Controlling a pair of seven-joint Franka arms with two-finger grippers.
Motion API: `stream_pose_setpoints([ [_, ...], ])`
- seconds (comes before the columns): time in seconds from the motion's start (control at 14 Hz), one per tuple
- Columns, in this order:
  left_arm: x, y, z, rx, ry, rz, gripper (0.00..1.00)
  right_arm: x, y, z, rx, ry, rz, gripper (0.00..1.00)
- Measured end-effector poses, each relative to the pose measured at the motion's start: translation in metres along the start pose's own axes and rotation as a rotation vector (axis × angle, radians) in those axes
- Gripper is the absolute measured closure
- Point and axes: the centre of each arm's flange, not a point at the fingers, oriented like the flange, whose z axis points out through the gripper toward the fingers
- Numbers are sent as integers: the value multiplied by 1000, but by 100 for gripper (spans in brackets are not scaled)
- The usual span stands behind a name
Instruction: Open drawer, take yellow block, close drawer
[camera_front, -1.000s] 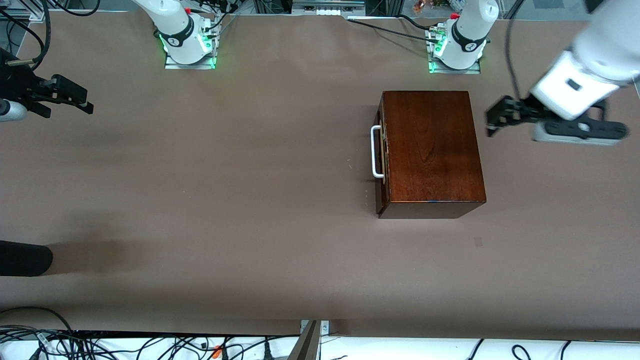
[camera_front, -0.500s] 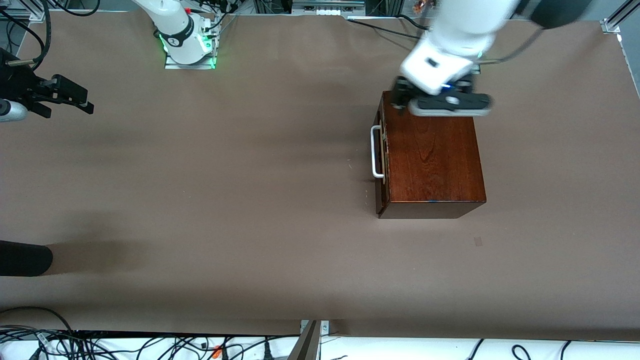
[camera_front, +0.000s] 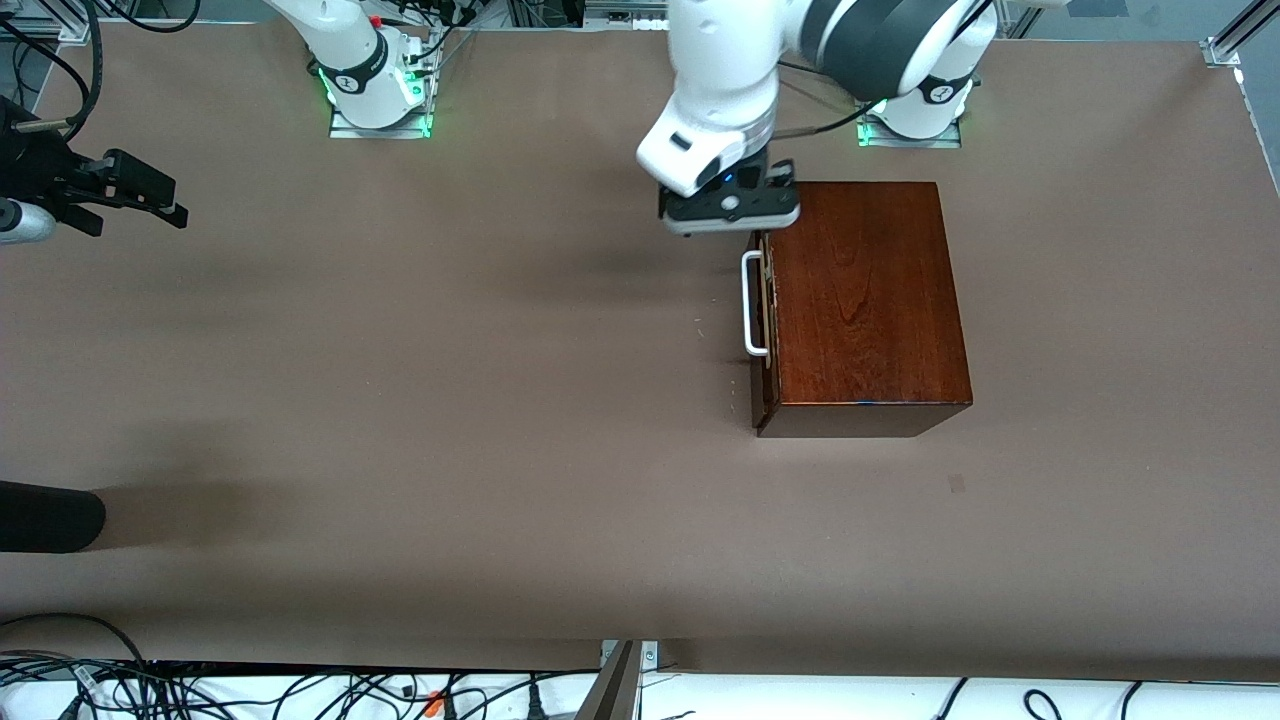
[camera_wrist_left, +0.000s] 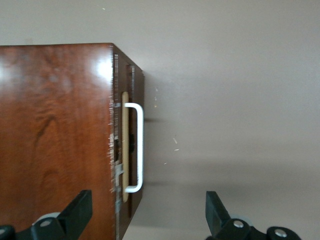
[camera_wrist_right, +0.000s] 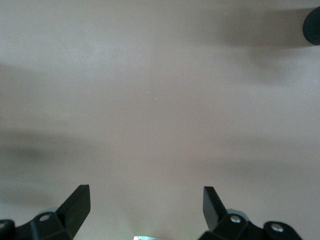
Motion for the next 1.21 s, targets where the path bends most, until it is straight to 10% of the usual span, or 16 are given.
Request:
stream_pose_setpoints([
  [1.21, 13, 23, 160, 161, -9, 50, 0, 0, 0, 0, 0, 1, 0, 0],
])
